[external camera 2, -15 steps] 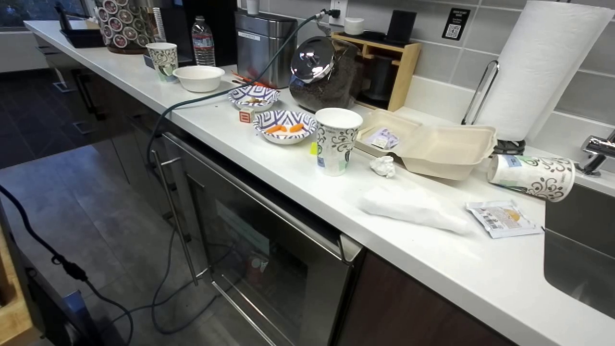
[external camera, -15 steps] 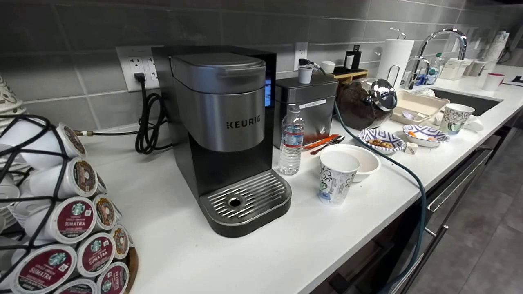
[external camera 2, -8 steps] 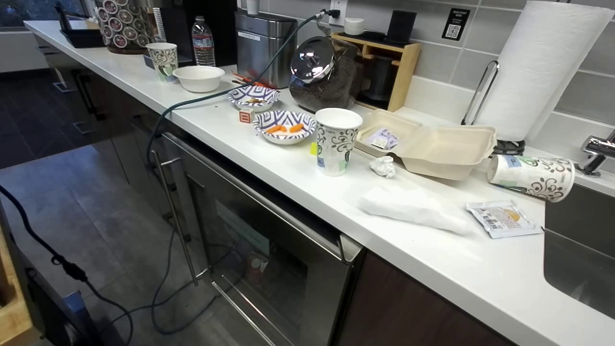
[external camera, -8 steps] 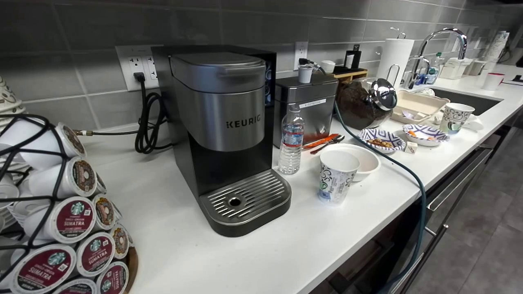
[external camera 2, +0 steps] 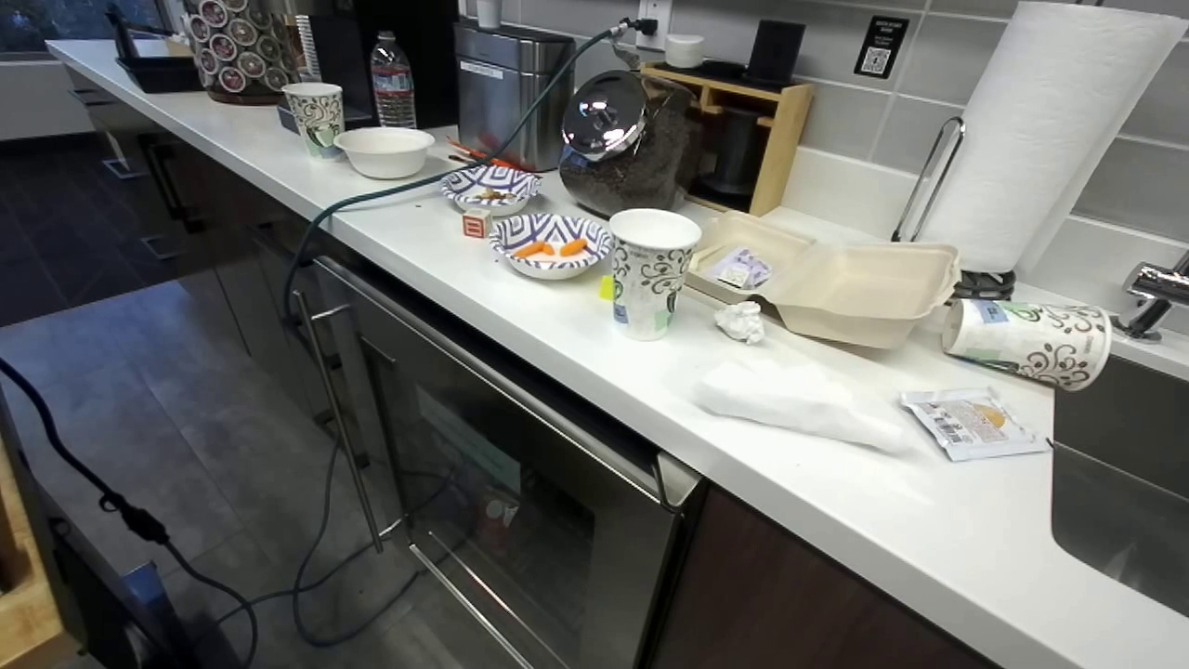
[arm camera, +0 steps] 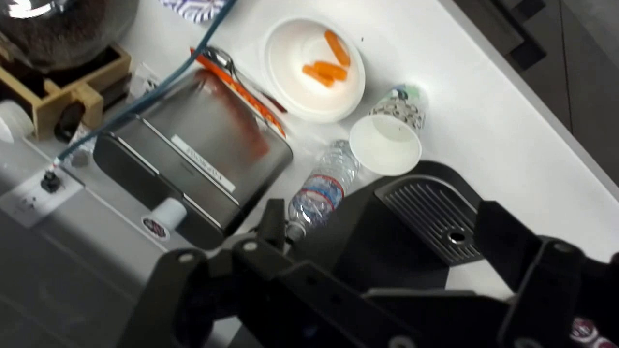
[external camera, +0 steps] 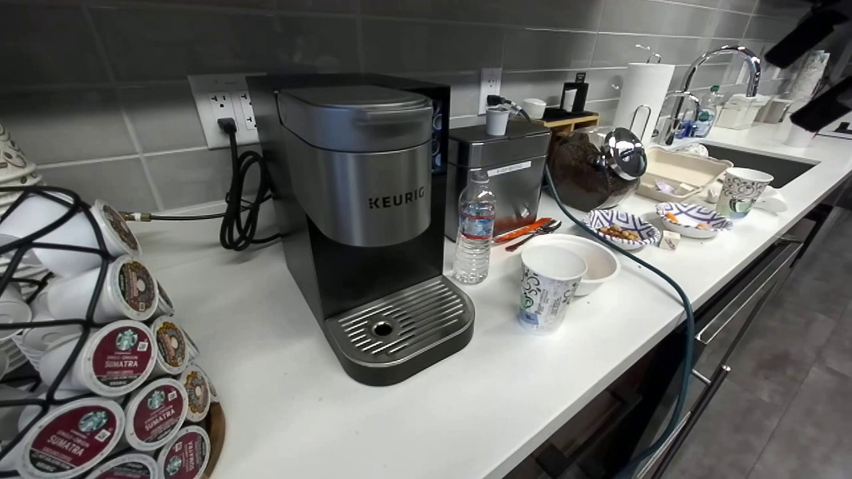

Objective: Open the coffee machine

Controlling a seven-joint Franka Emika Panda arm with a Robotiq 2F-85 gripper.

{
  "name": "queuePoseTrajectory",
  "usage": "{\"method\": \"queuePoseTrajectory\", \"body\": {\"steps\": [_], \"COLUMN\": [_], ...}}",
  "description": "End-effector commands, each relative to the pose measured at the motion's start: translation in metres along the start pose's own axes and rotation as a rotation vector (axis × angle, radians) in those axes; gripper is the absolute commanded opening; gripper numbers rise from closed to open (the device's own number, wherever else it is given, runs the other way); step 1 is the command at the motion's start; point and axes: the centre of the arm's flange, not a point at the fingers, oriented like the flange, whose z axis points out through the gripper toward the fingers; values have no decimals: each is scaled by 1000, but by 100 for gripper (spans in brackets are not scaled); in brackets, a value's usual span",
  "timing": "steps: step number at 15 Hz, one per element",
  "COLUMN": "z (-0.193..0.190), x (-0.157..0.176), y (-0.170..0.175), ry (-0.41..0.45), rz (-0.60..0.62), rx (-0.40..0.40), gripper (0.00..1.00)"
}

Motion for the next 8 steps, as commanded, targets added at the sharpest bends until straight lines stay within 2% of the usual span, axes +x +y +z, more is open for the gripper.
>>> {"method": "queuePoseTrajectory", "body": {"steps": [1,4,8], "z": [0,10,44], "x": [16,46,78], "y": [1,-19,-49], "ry": [154,218,264], "rz": [-138,-297,-511], "rx": [27,37,23], "gripper": [100,100,100]}}
